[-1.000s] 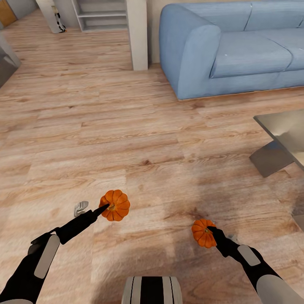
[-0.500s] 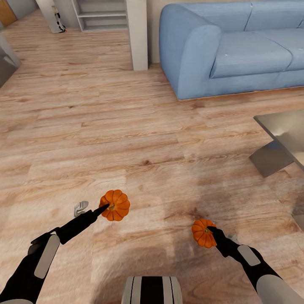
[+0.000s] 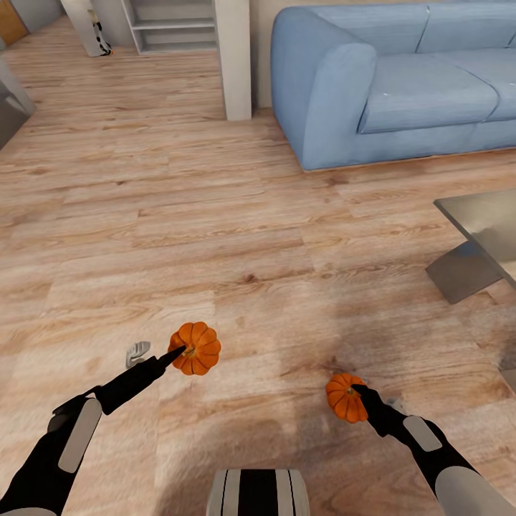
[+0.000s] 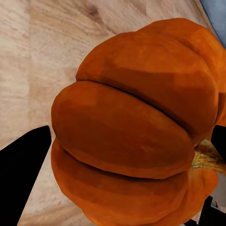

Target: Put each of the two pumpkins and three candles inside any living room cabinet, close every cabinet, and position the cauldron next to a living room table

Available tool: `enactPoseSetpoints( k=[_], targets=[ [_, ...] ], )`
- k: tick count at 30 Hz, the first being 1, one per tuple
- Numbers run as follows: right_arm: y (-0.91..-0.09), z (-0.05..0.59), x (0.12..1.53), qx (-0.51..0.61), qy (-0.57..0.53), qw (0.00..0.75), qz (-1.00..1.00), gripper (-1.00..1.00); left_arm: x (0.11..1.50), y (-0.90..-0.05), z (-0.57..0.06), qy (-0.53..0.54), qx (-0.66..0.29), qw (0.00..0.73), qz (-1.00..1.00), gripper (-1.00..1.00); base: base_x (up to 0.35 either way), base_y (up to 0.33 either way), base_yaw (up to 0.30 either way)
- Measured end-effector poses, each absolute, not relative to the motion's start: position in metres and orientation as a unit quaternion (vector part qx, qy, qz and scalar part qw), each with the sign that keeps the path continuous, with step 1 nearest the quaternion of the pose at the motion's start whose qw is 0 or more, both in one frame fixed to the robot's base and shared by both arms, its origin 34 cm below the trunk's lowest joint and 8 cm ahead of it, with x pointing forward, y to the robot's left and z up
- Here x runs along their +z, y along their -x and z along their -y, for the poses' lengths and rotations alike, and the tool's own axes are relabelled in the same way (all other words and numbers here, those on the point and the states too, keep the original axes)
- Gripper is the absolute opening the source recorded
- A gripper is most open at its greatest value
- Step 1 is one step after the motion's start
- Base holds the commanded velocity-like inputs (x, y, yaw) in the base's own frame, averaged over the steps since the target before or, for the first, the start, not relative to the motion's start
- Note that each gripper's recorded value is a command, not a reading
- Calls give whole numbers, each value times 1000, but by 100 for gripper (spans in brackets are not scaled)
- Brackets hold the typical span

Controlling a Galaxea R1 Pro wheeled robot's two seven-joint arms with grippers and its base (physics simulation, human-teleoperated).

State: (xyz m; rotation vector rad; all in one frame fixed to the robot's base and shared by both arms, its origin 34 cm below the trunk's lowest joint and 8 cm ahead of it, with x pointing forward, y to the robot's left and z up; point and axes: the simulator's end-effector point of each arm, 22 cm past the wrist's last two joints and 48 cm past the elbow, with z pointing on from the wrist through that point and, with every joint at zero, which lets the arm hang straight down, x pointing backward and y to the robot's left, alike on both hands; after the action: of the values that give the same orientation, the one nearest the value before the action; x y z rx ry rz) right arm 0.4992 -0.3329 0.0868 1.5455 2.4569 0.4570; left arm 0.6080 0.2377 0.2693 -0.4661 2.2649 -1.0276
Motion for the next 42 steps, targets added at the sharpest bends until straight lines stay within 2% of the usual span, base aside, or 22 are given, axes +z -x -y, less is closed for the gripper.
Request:
enactPoseSetpoints(
  k=[34, 42],
  targets=[
    [-499, 333, 87, 155, -523, 101, -832, -100, 269, -608, -238, 175, -387, 301, -854, -100, 0, 0, 0],
    [-499, 333, 87, 155, -523, 101, -832, -100, 269, -608, -238, 175, -386, 301, -854, -100, -103, 0, 0]
  ],
)
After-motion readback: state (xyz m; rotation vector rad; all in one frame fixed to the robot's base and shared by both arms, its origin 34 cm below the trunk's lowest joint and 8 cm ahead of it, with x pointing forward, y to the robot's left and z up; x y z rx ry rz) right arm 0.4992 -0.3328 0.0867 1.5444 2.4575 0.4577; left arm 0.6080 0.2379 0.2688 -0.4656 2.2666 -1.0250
